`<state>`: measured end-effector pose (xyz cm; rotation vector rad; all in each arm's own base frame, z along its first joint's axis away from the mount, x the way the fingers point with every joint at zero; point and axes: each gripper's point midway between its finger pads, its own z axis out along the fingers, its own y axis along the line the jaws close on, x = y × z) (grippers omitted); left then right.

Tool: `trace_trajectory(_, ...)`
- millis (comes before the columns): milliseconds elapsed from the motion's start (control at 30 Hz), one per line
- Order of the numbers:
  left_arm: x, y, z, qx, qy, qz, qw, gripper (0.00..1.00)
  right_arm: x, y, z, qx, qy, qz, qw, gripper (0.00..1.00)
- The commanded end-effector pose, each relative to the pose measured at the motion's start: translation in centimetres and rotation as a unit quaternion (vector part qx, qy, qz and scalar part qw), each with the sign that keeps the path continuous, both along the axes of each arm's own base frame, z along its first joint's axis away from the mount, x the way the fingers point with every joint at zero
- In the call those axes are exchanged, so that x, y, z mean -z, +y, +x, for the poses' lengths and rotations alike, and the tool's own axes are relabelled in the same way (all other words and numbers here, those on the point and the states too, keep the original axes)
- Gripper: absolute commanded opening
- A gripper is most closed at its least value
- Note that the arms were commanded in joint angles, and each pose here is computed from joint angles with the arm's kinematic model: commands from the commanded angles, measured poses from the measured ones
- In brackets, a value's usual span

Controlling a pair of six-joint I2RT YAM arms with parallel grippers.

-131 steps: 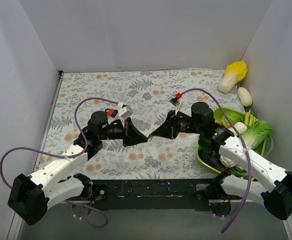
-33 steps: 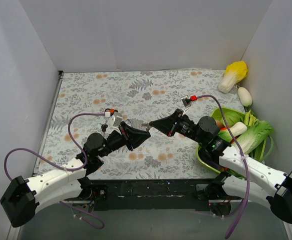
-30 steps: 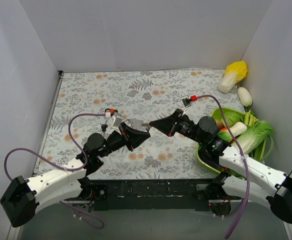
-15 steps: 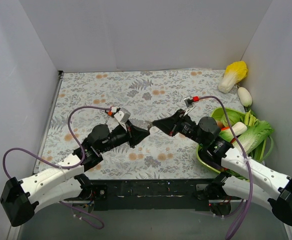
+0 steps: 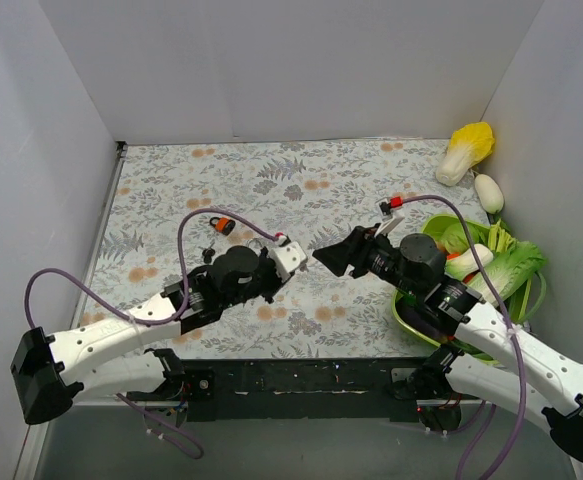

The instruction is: Unlock with the key

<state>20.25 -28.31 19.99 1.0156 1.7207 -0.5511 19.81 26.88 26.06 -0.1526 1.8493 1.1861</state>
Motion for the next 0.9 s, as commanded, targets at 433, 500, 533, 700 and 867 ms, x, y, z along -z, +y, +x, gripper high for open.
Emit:
trace_trajectory(433, -2.8, -0.4, -3.2, 0.076, -0.270, 0.093, 0.955, 0.00, -0.8, 0.6, -2.8, -0.189, 0.048, -0.011, 0.981, 0.68)
trace_trajectory(500, -3.2, -0.8, -3.5, 0.090, -0.276, 0.086, 0.953, 0.00, -0.5, 0.8, -3.3, -0.224, 0.053, -0.015, 0.973, 0.67)
trace_trajectory(533, -3.4, -0.8, -3.5, 0.097, -0.288, 0.092, 0.948, 0.00, -0.5, 1.0, -3.7, -0.239, 0.053, -0.013, 0.970, 0.66)
trace_trajectory(700, -3.7, -1.2, -3.8, 0.118, -0.316, 0.109, 0.935, 0.00, -1.0, 1.5, -5.4, -0.305, 0.060, 0.002, 0.950, 0.64)
trace_trajectory(867, -4.0, -1.9, -4.7, 0.141, -0.331, 0.111, 0.927, 0.00, -1.5, 1.8, -5.7, -0.332, 0.055, 0.010, 0.942, 0.64)
